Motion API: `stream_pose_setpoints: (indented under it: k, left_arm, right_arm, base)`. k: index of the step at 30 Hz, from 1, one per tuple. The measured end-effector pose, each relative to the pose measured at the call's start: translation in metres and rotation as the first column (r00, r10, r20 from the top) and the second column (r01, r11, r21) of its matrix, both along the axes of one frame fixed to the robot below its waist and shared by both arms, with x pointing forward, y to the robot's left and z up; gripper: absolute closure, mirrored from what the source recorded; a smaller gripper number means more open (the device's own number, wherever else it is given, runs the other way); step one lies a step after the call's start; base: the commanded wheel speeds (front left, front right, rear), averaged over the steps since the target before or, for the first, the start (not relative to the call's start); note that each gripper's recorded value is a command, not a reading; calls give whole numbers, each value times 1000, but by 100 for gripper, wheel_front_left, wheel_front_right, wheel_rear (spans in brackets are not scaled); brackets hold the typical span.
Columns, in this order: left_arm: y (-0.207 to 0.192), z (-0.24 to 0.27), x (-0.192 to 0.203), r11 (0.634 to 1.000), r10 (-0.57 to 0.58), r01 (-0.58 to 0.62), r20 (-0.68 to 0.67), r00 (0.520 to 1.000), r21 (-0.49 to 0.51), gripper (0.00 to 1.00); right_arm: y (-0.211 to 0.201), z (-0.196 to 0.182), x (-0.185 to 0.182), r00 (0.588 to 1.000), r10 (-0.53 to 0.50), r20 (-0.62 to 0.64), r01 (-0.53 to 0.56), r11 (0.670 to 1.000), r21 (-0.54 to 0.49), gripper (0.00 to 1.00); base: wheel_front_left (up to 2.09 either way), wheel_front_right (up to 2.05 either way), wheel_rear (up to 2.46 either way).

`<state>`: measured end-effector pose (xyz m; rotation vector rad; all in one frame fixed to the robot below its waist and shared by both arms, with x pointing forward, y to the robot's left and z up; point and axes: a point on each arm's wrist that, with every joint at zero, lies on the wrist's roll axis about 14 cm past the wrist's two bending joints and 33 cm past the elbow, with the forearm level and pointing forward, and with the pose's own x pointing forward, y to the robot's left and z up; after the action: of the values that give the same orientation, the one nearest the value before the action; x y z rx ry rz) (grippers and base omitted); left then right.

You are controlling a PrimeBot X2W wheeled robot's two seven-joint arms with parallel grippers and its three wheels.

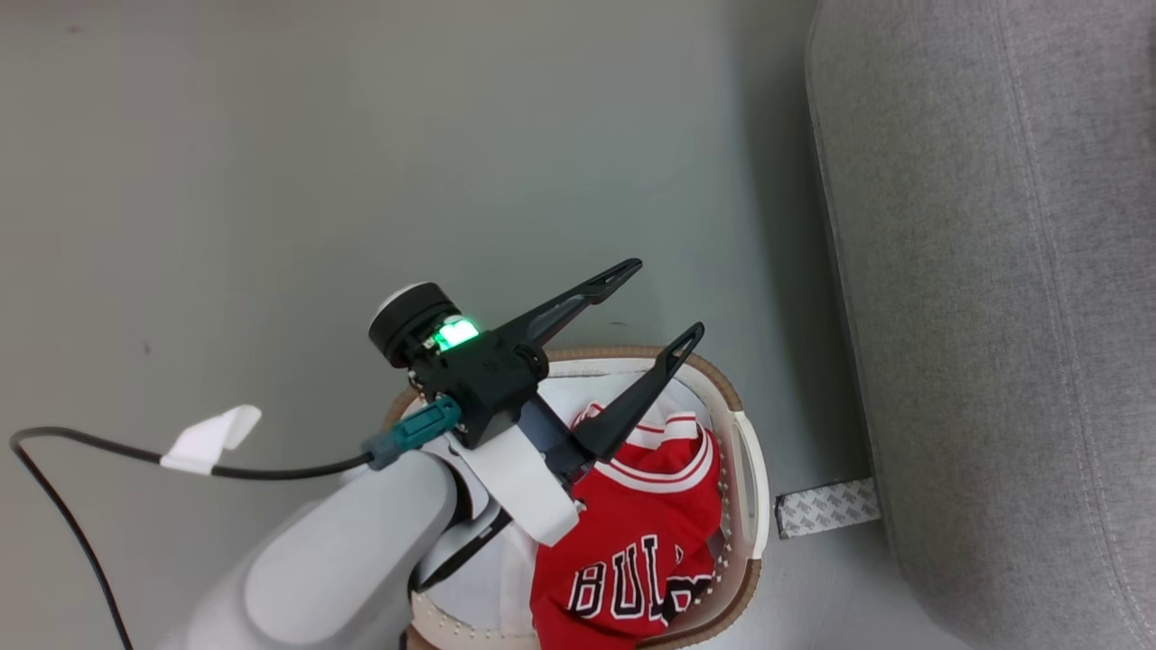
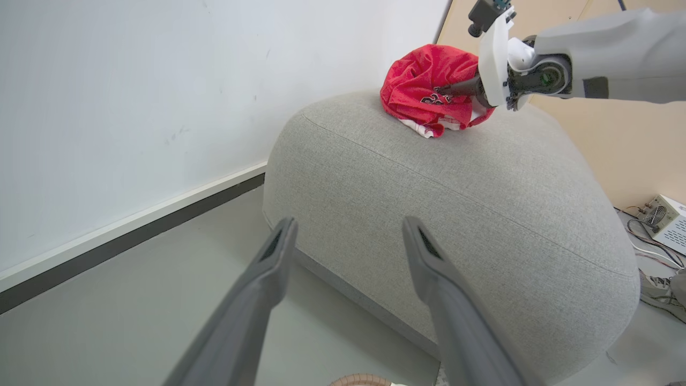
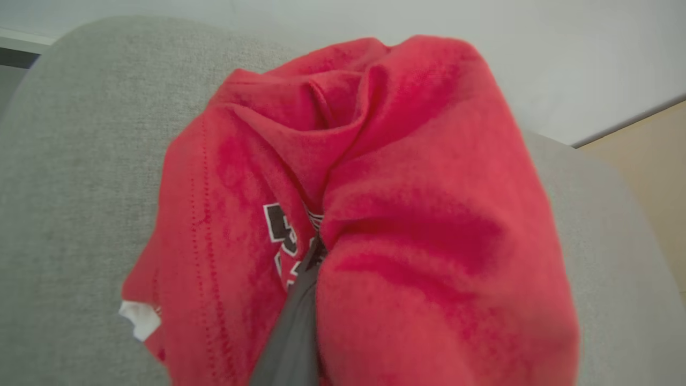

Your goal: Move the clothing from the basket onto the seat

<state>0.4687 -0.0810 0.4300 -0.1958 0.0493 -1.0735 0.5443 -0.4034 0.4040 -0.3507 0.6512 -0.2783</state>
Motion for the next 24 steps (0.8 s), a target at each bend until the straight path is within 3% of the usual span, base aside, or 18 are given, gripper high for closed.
stream_pose_setpoints:
  k: [2,3,4,15,20,24]
  left_arm:
    - [0,4,-1,1000,1,-1,8,1000,0,0]
    - [-1,6,-2,1000,2,-2,11,1000,-2,0]
    - [-1,6,-2,1000,2,-2,11,1000,-2,0]
    - [-4,44,-13,999,33,-32,57,998,-19,0]
    - [1,68,-18,997,80,-78,90,993,-25,0]
    - [7,91,-23,992,124,-119,114,986,-43,0]
  right_arm:
    - [0,1,-4,1000,-5,-8,5,1000,10,51]
    - [1,3,-4,1000,-1,-5,1,1000,8,4]
    - [1,3,-4,1000,-1,-5,1,1000,8,0]
    - [19,16,-43,1000,-5,-28,8,994,106,0]
    - [24,46,-60,999,49,22,-51,995,91,0]
    - [30,89,-66,985,102,140,-114,990,80,0]
  base:
    - [0,0,0]
    - [0,0,0]
    - [0,0,0]
    - [0,0,0]
    - [0,0,0]
    - [0,0,0]
